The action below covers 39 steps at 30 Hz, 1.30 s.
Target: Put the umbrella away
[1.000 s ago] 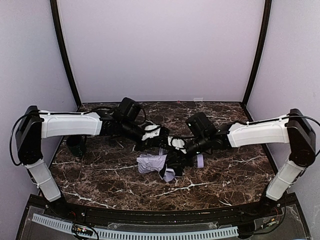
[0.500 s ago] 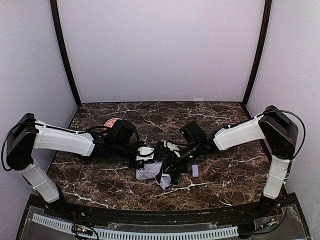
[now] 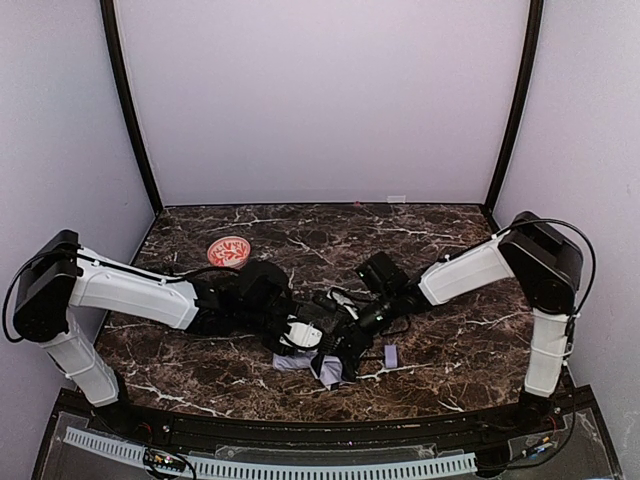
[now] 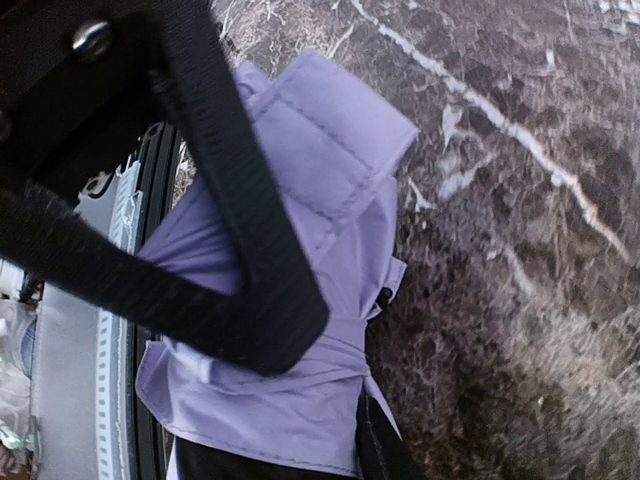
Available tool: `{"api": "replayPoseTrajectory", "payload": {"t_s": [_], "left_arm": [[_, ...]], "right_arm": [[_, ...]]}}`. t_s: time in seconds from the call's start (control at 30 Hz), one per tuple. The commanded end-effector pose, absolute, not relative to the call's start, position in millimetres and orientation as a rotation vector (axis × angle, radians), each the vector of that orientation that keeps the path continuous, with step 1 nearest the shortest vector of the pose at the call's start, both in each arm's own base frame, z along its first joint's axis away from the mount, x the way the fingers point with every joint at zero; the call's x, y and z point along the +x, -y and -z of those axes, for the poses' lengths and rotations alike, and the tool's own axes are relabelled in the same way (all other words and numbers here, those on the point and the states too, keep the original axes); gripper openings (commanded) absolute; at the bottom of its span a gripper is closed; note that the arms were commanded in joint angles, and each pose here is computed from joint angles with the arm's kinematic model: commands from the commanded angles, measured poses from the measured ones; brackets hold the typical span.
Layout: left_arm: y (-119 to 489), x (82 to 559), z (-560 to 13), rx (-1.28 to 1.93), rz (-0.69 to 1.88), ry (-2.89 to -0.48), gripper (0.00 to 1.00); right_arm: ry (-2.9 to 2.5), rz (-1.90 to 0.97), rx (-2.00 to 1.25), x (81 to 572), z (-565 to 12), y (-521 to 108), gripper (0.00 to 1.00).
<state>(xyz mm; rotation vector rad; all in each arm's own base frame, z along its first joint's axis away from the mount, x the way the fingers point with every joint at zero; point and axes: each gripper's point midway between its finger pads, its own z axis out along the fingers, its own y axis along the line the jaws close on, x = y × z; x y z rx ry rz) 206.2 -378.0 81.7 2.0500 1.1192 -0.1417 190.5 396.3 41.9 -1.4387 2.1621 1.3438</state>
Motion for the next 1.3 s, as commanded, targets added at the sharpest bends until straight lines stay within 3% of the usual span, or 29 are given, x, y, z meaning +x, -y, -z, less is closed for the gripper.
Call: {"api": "replayPoseTrajectory", "payload": {"t_s": [0.0,0.17,0.47,0.63,0.8,0.97,1.27], "left_arm": [[392.1,98.5,-57.9,2.25,0.471,-0.874,0.0],[381.7,102.1,-38.5,2.29,0.379,-0.888,0.0],[366.5,104.5,-13.2,2.358,0.187,-0.87,0.0],[368.1,116.7,-3.8,2.341,0.097,-0.922,0.0],[368.9,156.0,3.9,2.233,-0.074,-1.128,0.0],[360.1,175.7,-10.1,2.144,-0.115,-1.18,0.0],[349.1,256.7,-48.4,1.838,-0.134,-1.311,0.0]], "right_arm": [[-2.396,-0.969,-0.996,276.5,-6.4,-357.2,0.3],[-2.315,-0.98,-1.052,271.4,-26.8,-356.4,0.47],[-2.23,-1.045,-1.181,246.5,-60.3,-350.5,0.57],[-2.229,-1.056,-1.23,235.2,-58.3,-347.0,0.58],[-2.249,-0.976,-1.237,245.1,-55.3,-345.7,0.57],[-2.226,-0.921,-1.295,252.9,-56.2,-348.0,0.57],[-2.216,-0.938,-1.432,247.2,-39.9,-350.9,0.52]]}}
